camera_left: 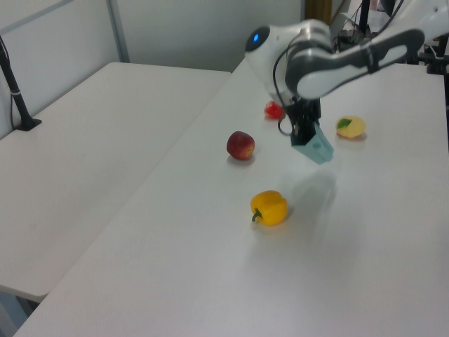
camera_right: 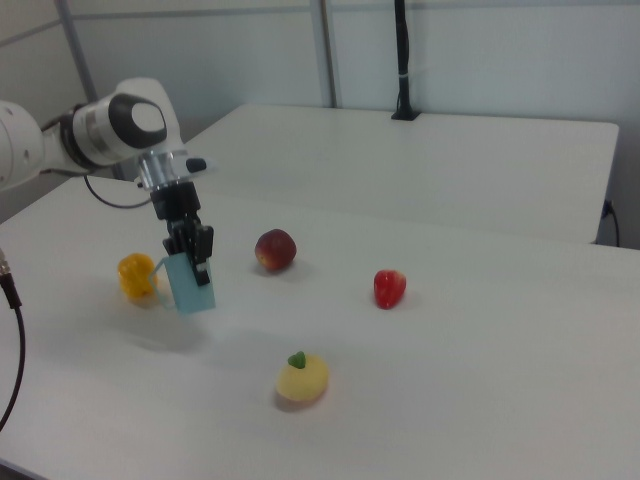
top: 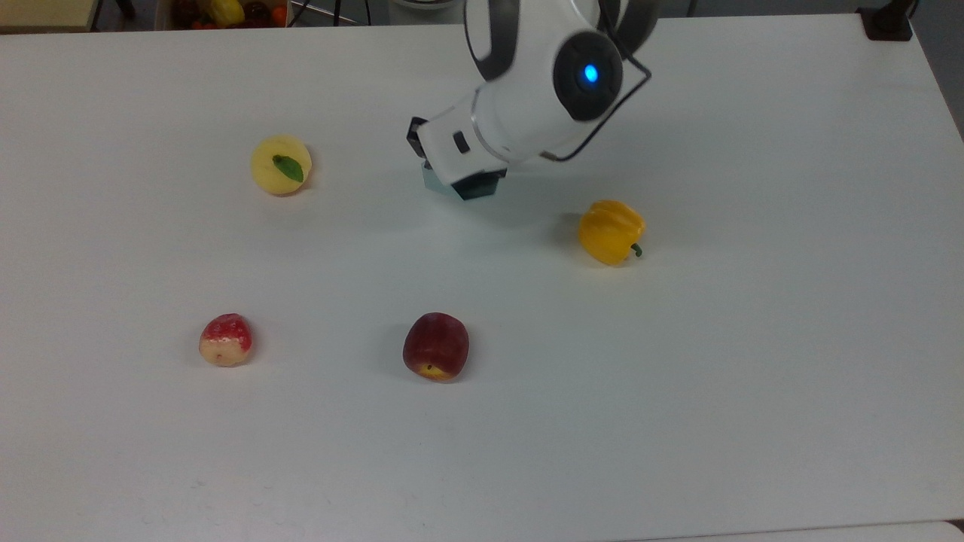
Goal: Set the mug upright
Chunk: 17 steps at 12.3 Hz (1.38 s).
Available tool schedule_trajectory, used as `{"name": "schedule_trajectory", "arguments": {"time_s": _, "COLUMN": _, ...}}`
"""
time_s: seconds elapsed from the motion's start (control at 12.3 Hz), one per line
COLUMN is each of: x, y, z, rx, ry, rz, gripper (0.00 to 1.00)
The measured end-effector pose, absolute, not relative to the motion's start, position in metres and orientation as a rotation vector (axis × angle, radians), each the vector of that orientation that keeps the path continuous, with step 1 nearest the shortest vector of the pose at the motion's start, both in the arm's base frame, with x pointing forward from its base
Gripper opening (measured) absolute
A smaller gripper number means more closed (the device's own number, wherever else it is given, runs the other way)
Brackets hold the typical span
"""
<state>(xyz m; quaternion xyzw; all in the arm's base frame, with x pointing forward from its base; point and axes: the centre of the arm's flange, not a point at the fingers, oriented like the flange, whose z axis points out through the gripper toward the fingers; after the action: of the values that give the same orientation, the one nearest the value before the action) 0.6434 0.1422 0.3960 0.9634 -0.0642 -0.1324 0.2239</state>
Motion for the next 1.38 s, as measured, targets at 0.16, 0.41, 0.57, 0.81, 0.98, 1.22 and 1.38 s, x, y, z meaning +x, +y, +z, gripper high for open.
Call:
{"name": "schedule_trajectory", "arguments": {"time_s": 0.16, "x": 0.638, "y": 0.124, "z": 0.437, "rx": 2.772, "ry": -0.105, "rz": -0.362, "gripper": 0.09}}
{"name": "schedule_trajectory", "arguments": {"time_s": 0.41, "x": 0.631, "y": 0.097, "z": 0.465, "rx": 2.948, "ry": 0.104, "rz": -0.273, "gripper": 0.09}}
{"name": "schedule_trajectory", "arguments": {"time_s": 0.57, "x": 0.63, "y": 0.079, "z": 0.46, "rx": 3.017, "ry": 0.236, "rz": -0.187, "gripper": 0.09}}
{"name": "schedule_trajectory", "arguments": {"time_s": 0.81, "x": 0.62, "y": 0.039, "z": 0.443, "rx": 3.073, "ry": 0.565, "rz": -0.024, "gripper": 0.09}}
{"name": "schedule_trajectory", "arguments": {"time_s": 0.98, "x": 0.609, "y": 0.021, "z": 0.434, "rx": 3.034, "ry": 0.756, "rz": 0.048, "gripper": 0.09}}
{"name": "schedule_trajectory", "arguments": {"time_s": 1.22, "x": 0.602, "y": 0.015, "z": 0.411, "rx": 2.959, "ry": 0.949, "rz": 0.131, "gripper": 0.09}}
{"name": "schedule_trajectory", "arguments": {"time_s": 1.38, "x": 0.6, "y": 0.015, "z": 0.391, "rx": 2.948, "ry": 0.978, "rz": 0.167, "gripper": 0.09}}
